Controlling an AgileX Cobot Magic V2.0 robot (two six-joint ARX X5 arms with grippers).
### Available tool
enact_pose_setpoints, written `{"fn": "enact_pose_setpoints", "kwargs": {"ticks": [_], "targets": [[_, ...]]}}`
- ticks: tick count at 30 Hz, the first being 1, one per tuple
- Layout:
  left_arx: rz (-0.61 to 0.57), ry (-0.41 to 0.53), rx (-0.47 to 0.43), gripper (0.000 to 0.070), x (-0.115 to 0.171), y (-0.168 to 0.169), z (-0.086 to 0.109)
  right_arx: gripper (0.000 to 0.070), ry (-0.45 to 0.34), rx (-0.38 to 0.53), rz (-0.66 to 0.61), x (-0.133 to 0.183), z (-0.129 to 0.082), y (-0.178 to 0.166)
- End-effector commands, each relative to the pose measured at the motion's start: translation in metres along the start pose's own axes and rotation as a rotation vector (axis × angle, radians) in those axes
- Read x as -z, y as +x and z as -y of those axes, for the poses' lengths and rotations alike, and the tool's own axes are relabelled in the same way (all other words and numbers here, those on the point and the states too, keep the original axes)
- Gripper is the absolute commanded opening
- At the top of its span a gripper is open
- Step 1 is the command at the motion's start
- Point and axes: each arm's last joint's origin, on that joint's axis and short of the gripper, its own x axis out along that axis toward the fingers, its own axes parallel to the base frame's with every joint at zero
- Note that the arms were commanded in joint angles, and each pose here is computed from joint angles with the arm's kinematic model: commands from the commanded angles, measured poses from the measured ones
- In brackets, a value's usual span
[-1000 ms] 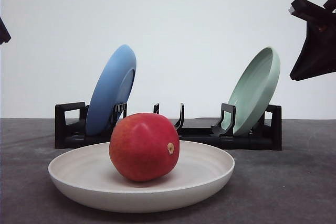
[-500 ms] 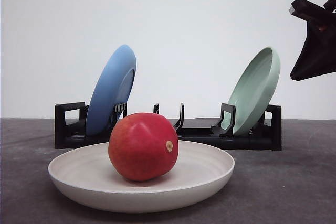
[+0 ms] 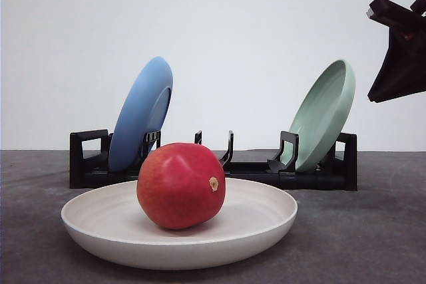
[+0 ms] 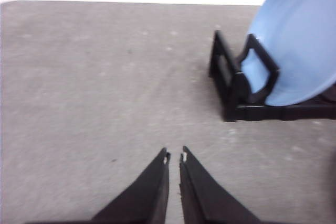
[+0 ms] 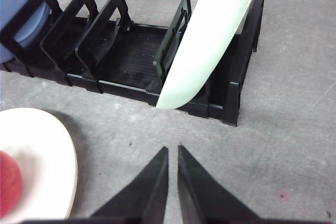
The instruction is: Place pomegranate in white plate
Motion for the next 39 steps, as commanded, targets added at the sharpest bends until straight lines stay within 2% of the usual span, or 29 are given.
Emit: {"fn": "enact_pose_setpoints", "kwargs": {"ticks": [1,10,15,39], "targets": [[0.021,0.001,-0.011,0.0017,0.003,0.000,-0.001,0.0025,-0.010,-0.003,0.004,-0.001,-0.001,0.001],[0.034,-0.002,-0.056,0.0017,0.024,0.004,-0.002,0.0025,-0.010,-0.003,0.004,-0.001,-0.001,0.001],[0.074,-0.002,-0.069,0.0017,0.026,0.007,-0.001,0.0026,-0.010,-0.004,0.004,-0.001,-0.001,0.001],[0.072,-0.007,-0.061,0.0018,0.026,0.008,0.001,0.0025,-0.010,-0.003,0.004,-0.001,-0.001,0.001]]}}
